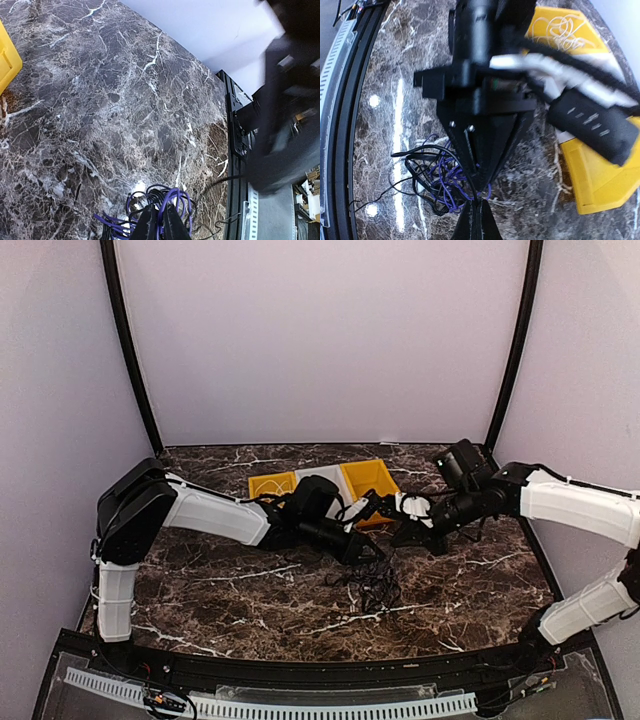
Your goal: Untangle the cables
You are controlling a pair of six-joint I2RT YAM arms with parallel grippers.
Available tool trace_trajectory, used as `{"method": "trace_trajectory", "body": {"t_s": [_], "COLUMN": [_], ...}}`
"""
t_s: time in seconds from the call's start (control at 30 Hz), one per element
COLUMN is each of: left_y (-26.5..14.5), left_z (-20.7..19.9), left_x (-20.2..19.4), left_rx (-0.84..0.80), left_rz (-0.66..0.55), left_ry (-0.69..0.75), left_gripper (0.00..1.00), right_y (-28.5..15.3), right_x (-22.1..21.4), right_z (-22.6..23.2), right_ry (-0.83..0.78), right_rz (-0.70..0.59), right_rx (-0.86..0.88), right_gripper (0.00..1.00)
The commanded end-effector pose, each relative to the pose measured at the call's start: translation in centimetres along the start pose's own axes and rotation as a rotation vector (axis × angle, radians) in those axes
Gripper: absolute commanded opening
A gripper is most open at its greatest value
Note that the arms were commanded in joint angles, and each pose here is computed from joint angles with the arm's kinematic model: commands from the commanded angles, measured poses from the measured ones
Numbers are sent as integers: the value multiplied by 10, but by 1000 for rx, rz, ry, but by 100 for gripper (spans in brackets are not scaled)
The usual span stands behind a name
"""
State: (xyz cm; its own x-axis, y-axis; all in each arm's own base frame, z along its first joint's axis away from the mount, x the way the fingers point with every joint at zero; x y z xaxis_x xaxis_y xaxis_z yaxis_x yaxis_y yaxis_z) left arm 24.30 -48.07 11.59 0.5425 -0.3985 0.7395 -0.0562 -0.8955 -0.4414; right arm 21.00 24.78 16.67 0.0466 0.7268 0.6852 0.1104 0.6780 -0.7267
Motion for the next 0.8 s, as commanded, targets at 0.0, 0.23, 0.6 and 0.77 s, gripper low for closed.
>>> {"method": "trace_trajectory", "body": {"t_s": [0.0,0.23,0.6,0.77], "left_y": [-6,-4,-10,-11], "left_z": [2,8,10,12], "left_x": [2,-16,-34,-42], "left_rx": [10,19,29,35], "left_rz": [-32,-30,-16,-13], "left_ry": [13,-17,-45,-55], "left_gripper": [6,3,1,0], "right_y": [-63,-144,-220,-280], "right_x": [77,165,227,253], "right_z": [-15,-12,-7,-15], "right_ry": [-86,-190,-275,-332], "right_rz": [-183,-377,-537,-640], "right_rx": [-66,-75,-156,-273], "right_gripper": [0,0,0,0]}}
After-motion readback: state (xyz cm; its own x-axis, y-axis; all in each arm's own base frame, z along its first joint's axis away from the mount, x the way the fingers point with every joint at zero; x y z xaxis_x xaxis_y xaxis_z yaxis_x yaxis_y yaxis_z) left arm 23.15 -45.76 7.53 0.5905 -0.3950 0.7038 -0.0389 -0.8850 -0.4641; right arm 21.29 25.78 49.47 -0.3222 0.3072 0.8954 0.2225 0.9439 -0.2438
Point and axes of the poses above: each gripper's point midway between its finger pads, its own y axis out along the fingers, its own z axis along the line the jaws close on, x = y × z, the point moved 3 cm from there along -y, back along the fingers, and after that the axes turned 5 degrees about y, right-handed, at the moved point
